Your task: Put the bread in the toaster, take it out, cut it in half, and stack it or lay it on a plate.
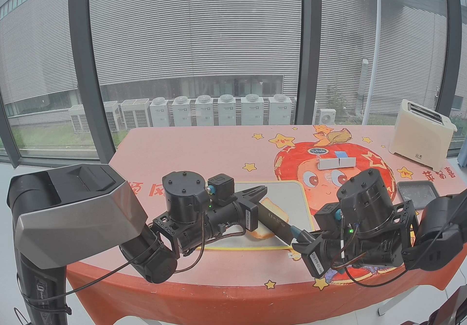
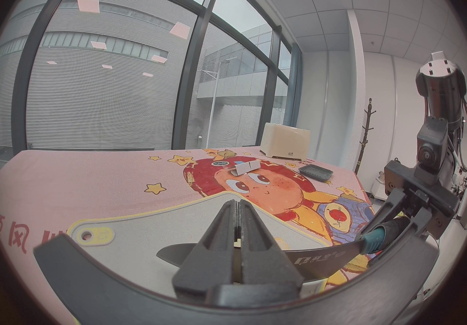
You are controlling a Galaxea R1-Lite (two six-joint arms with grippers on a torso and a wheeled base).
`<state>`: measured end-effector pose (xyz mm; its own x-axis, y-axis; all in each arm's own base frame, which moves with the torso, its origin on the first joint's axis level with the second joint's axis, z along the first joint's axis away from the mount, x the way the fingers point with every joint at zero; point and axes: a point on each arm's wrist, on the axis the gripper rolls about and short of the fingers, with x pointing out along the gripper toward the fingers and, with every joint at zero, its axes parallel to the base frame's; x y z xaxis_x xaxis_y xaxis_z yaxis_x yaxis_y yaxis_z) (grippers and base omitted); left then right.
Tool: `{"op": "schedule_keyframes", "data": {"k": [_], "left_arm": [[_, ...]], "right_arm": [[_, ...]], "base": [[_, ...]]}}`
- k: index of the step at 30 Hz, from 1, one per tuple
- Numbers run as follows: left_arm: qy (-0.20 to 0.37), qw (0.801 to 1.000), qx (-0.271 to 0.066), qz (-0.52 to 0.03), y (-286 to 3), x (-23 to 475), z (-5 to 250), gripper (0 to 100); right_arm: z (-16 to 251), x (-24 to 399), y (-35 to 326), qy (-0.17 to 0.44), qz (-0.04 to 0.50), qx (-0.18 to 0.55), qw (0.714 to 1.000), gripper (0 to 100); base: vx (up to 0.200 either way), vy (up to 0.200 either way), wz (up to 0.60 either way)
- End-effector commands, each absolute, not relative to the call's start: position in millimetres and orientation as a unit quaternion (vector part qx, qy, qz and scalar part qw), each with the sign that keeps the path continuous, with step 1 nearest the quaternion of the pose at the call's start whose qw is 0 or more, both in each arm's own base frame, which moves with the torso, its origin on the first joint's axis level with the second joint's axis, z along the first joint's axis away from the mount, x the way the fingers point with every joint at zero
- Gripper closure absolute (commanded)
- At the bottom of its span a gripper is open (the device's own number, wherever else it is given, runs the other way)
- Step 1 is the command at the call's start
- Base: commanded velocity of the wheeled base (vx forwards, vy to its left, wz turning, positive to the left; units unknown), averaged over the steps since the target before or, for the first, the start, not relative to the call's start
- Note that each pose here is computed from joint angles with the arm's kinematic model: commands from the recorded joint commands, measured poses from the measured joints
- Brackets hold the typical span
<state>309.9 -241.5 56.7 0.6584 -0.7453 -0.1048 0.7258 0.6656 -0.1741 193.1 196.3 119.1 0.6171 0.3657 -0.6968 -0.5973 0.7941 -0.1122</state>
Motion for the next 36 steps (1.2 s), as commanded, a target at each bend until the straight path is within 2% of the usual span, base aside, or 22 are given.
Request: {"op": "schedule_keyframes", "data": {"k": [1, 18, 29, 36], "left_arm": [[0.099, 0.908, -0.055, -0.404, -242, 311, 47, 100], [0.092, 0.906, -0.056, -0.410, -246, 307, 52, 100], [0.100, 0.906, -0.054, -0.408, -245, 308, 46, 100], [0.101, 0.905, -0.054, -0.409, -246, 308, 45, 100]], "right_arm": [[122, 192, 197, 0.333, 0.277, -0.165, 0.886, 100], [110, 193, 196, 0.357, 0.269, -0.177, 0.877, 100], [122, 193, 195, 0.334, 0.273, -0.163, 0.888, 100], [114, 195, 196, 0.347, 0.270, -0.171, 0.882, 100]], "base": [[0.000, 0.000, 0.00], [0.000, 0.000, 0.00], [0.000, 0.000, 0.00], [0.000, 0.000, 0.00]]}}
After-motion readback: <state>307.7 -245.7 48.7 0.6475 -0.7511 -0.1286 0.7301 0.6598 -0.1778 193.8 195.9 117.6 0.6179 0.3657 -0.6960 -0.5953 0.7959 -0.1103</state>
